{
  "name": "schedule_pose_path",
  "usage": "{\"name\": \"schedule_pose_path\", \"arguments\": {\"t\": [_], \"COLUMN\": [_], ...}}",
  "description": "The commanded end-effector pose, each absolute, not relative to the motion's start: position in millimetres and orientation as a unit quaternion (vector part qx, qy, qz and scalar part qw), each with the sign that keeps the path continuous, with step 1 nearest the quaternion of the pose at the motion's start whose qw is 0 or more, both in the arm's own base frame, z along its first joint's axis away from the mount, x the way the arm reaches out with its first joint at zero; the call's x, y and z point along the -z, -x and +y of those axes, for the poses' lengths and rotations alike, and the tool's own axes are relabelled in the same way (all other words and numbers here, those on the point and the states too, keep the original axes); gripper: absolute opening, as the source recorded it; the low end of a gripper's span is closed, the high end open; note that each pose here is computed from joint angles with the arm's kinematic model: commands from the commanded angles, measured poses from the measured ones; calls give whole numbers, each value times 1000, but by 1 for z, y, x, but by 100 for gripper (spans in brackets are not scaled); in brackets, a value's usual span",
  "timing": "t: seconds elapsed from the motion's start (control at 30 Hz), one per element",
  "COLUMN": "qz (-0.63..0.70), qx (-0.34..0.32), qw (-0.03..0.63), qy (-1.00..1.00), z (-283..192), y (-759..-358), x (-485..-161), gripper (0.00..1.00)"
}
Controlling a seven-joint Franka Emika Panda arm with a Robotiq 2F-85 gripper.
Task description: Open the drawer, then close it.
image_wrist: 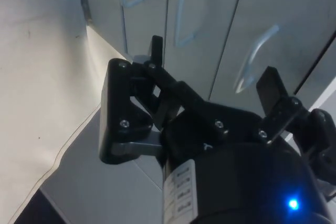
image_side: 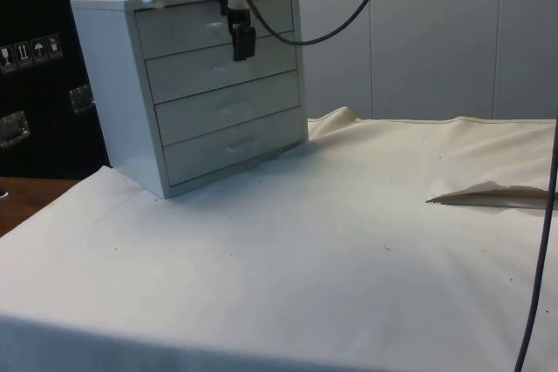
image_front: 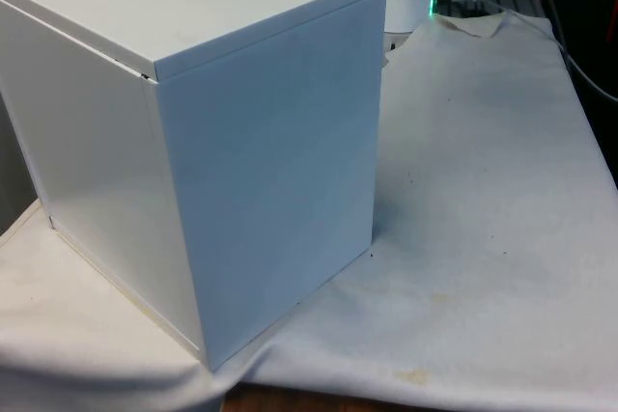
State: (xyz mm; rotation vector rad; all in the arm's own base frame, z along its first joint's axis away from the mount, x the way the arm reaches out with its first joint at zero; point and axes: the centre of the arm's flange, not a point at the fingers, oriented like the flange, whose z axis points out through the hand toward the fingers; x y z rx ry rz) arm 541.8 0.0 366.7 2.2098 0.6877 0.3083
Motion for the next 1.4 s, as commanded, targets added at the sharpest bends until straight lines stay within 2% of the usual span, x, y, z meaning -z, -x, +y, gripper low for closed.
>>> {"name": "schedule_pose_path", "arguments": {"t": [0.0, 0.1, 0.13, 0.2, 0.23, 0.27, 0.4, 0.43, 0.5, 0.53, 0.57, 0.67, 0.7, 1.37], "qz": [271, 268, 267, 264, 266, 265, 264, 264, 262, 264, 264, 264, 264, 266], "qx": [-130, -132, -134, -127, -134, -135, -136, -137, -133, -138, -139, -139, -139, -136], "qw": [392, 391, 390, 390, 390, 390, 392, 393, 397, 395, 395, 397, 397, 408], "qy": [-869, -871, -871, -873, -871, -871, -871, -870, -869, -869, -869, -868, -868, -863], "z": [-2, -4, -5, -4, -5, -5, -6, -6, -8, -6, -6, -6, -6, -7], "y": [-544, -544, -545, -543, -545, -545, -546, -546, -547, -546, -546, -546, -546, -548], "x": [-367, -366, -366, -365, -366, -366, -367, -367, -372, -367, -367, -367, -367, -378], "gripper": [100, 94, 84, 72, 72, 64, 45, 36, 27, 27, 23, 11, 3, 3]}}
